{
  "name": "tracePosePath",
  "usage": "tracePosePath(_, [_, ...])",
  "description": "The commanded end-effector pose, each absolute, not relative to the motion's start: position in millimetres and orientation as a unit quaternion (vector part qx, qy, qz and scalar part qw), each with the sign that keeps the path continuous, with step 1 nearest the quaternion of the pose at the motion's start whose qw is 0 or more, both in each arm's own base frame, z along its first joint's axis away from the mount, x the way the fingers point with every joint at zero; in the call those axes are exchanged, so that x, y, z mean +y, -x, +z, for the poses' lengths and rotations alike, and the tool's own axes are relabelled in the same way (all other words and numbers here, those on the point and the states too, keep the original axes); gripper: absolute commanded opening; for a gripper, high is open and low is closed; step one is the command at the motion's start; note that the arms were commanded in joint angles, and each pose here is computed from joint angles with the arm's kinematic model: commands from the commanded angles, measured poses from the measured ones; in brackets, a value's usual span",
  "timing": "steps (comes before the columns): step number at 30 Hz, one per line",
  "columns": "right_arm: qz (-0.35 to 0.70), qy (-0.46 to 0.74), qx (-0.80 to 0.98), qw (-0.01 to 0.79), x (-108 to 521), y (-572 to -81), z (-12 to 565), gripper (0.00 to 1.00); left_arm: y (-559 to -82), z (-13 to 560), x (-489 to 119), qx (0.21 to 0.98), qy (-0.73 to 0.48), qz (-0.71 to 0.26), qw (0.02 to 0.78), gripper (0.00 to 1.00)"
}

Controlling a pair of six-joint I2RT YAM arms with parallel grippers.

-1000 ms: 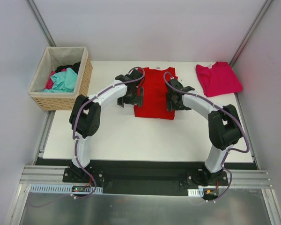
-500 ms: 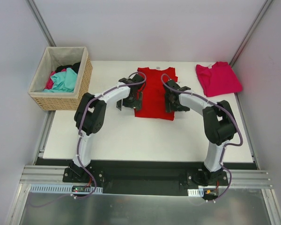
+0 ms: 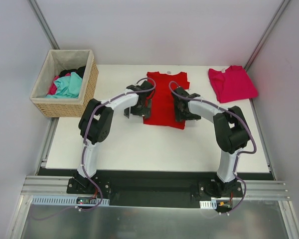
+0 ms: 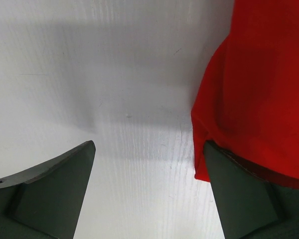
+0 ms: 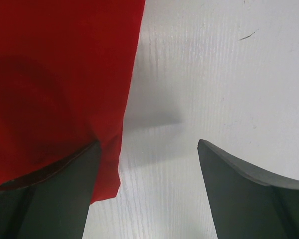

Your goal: Fold and stack the t-shirts

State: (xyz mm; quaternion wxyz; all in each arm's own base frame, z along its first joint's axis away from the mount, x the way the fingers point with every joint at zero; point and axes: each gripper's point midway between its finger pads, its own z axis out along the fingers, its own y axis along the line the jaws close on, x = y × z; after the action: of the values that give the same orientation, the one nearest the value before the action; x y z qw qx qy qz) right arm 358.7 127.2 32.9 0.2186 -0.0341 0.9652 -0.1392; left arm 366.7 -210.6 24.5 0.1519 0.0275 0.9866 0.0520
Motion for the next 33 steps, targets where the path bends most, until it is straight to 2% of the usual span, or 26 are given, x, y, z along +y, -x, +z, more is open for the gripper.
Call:
tracePosePath(1, [-0.163,0.053,0.965,0.197,119.0,-330.8,40.9,0.83,-332.4,3.2,-192.6,0.989,-0.029,0.089,0.118,0.91])
tracePosePath(8, [-0.178,0.080,0.963,0.188,120.1,-299.6,38.8,0.84,-290.1,6.6,-186.3,0.989,-0.030,0.089,0.117,0.91])
tracePosePath(23, [-0.195,0.120,0.954,0.195,133.7,-251.9,39.2,0.84,-169.6,11.9,-189.1,0.991,-0.047,0.070,0.102,0.91])
tracePosePath(33, [-0.215,0.144,0.947,0.191,130.6,-196.7,28.6,0.85,-133.1,5.1,-154.6,0.990,-0.021,0.095,0.102,0.91])
